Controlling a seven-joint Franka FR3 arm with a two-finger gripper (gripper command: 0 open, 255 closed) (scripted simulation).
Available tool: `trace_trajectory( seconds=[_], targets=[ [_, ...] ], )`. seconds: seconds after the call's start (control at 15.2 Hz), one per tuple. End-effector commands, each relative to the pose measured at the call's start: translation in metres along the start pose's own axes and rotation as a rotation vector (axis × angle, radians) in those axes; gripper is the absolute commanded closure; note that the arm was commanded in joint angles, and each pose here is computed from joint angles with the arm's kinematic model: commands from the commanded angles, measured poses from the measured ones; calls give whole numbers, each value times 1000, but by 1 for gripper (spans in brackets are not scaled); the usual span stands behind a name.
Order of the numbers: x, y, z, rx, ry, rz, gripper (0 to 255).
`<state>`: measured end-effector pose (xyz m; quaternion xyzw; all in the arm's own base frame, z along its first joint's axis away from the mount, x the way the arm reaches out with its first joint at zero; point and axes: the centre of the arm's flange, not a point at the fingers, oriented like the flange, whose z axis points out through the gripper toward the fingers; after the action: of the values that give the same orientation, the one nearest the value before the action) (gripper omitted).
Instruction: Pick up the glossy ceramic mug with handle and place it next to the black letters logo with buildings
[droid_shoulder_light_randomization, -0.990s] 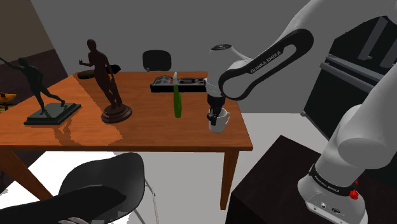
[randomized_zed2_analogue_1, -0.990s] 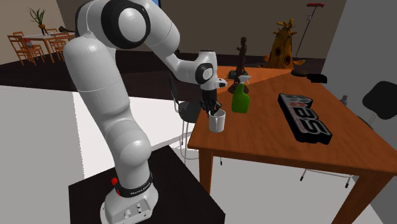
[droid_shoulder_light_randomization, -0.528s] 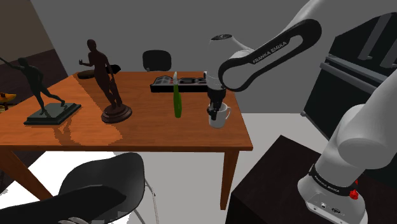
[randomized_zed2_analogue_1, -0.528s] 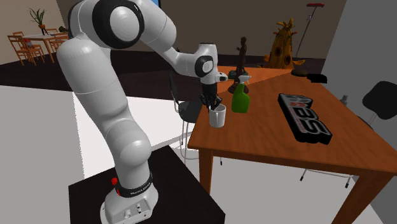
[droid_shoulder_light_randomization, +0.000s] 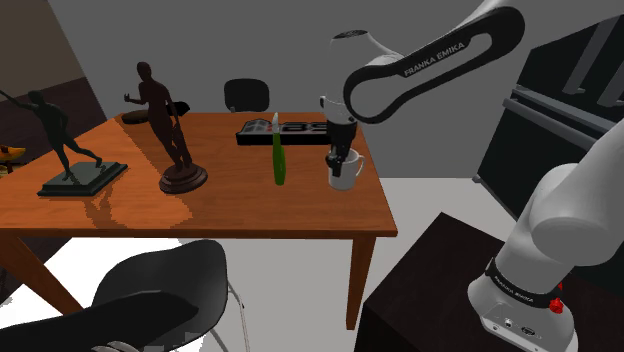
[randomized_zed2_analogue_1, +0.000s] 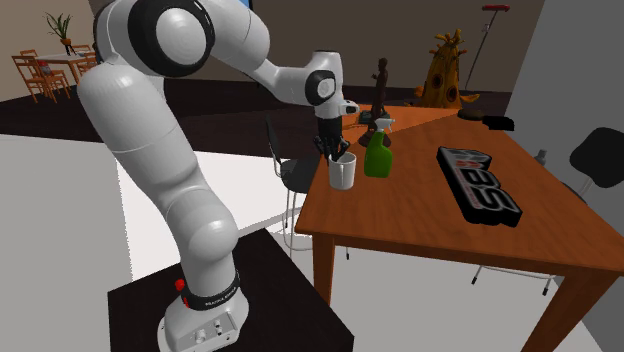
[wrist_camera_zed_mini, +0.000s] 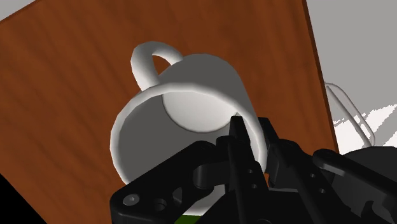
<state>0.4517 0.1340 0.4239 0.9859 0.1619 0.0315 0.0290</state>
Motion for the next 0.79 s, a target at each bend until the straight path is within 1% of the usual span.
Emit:
trace_trajectory(
  seconds=[0.0, 0.73],
  targets=[
    [0, 1, -10, 0, 0, 0, 255],
    [3, 5, -68, 0, 0, 0, 255]
  ],
)
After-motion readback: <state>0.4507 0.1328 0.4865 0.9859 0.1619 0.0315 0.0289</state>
